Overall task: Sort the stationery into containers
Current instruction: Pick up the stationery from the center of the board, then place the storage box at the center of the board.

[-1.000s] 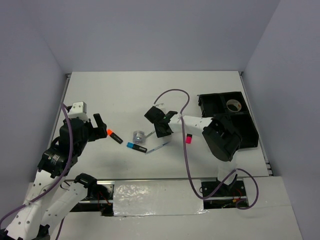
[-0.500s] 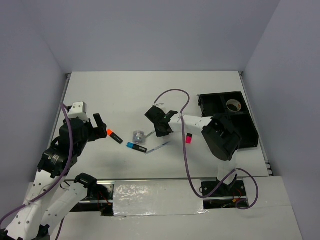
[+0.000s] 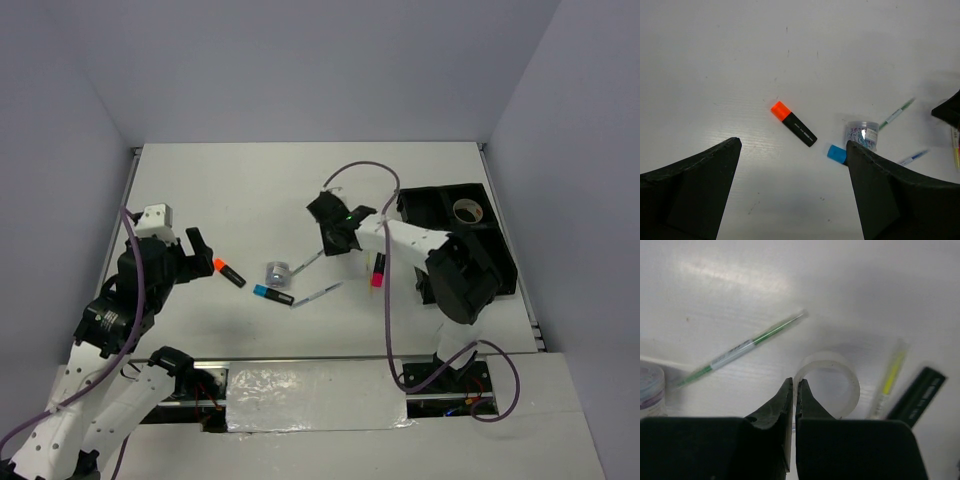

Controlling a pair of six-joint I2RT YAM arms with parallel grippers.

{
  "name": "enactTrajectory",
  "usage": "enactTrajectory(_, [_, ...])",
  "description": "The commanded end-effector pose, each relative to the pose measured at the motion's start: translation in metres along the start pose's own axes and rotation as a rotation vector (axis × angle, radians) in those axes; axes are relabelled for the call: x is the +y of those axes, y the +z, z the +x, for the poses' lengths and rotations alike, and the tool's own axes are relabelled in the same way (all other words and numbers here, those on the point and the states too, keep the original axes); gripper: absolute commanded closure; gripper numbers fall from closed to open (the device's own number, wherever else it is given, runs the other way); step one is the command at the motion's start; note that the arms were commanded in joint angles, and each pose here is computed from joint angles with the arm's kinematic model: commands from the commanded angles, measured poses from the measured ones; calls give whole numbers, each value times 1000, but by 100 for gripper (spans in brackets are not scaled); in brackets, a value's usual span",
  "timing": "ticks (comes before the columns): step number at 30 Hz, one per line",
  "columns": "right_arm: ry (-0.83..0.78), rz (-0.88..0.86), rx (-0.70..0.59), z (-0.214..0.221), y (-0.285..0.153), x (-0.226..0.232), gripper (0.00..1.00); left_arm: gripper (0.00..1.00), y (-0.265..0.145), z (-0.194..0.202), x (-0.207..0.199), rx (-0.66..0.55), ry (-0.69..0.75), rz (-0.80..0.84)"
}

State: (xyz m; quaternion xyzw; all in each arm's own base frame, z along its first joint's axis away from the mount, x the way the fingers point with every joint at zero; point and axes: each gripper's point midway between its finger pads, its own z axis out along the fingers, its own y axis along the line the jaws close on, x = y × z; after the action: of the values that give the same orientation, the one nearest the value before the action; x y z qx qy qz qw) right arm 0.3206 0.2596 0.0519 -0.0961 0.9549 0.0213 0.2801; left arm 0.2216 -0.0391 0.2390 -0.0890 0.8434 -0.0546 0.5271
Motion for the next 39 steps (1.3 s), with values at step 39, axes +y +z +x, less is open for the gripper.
enactTrajectory(39, [759, 436, -158, -96, -4, -418, 94, 0, 0, -2, -22, -3, 29, 95])
